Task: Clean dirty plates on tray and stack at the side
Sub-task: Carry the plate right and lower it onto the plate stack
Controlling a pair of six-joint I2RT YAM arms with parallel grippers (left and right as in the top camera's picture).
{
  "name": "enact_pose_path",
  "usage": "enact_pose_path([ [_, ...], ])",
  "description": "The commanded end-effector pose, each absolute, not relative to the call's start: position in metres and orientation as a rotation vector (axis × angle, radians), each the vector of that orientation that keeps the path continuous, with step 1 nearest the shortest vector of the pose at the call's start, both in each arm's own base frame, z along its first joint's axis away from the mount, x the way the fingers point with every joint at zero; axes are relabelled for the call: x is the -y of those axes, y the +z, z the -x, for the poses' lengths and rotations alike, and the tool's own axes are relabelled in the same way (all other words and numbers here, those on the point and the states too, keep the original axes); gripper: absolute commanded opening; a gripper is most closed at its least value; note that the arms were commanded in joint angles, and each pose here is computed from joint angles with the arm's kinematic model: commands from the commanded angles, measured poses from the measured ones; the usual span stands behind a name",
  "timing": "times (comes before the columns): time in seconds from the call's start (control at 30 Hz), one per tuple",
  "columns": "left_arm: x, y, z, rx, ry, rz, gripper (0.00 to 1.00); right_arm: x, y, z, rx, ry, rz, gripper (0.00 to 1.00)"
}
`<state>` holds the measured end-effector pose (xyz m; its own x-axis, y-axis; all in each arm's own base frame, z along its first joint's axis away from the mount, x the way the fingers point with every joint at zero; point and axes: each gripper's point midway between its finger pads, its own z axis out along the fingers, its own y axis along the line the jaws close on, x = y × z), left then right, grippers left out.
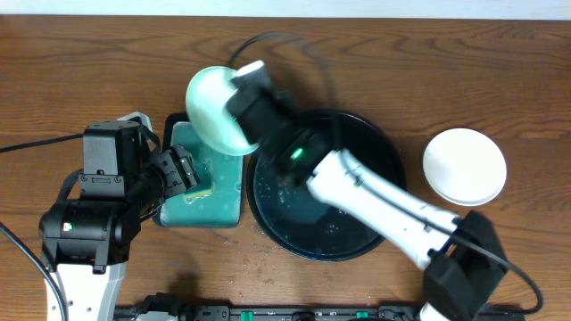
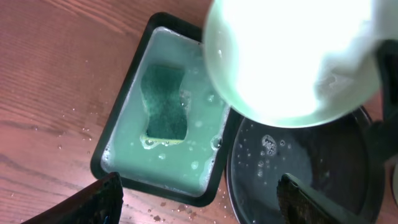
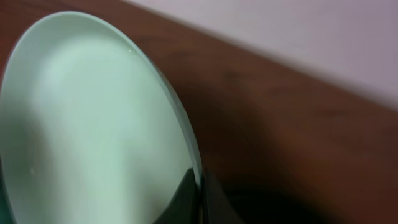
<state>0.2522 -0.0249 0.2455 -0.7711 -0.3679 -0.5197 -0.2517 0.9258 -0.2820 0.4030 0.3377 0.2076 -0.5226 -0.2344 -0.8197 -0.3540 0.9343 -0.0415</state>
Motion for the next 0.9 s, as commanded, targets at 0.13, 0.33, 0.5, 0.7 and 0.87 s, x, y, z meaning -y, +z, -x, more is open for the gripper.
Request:
enact_pose_path([
  [0.13, 0.024, 0.251, -0.253, -2.479, -0.264, 0.434, 0.80, -0.300, 0.248, -0.391, -2.335, 0.923, 0.315, 0.01],
  [0.33, 0.024, 0.251, -0.253, -2.479, -0.264, 0.434, 0.80, -0.123, 0.238, -0.405, -2.511, 0.628, -0.290, 0.01],
  [0.5, 0.024, 0.251, -0.253, -2.479, -0.264, 0.434, 0.80, 0.037, 0.192, -0.368, -2.618, 0.180, -0.849, 0.01],
  [0.7, 0.024, 0.251, -0.253, -2.479, -0.264, 0.434, 0.80, 0.128, 0.130, -0.305, -2.655, 0.050, -1.313, 0.01],
  [0.87, 0.024, 0.251, -0.253, -2.479, -0.264, 0.434, 0.80, 0.145, 0.074, -0.263, -2.657, 0.082, -1.513, 0.01],
])
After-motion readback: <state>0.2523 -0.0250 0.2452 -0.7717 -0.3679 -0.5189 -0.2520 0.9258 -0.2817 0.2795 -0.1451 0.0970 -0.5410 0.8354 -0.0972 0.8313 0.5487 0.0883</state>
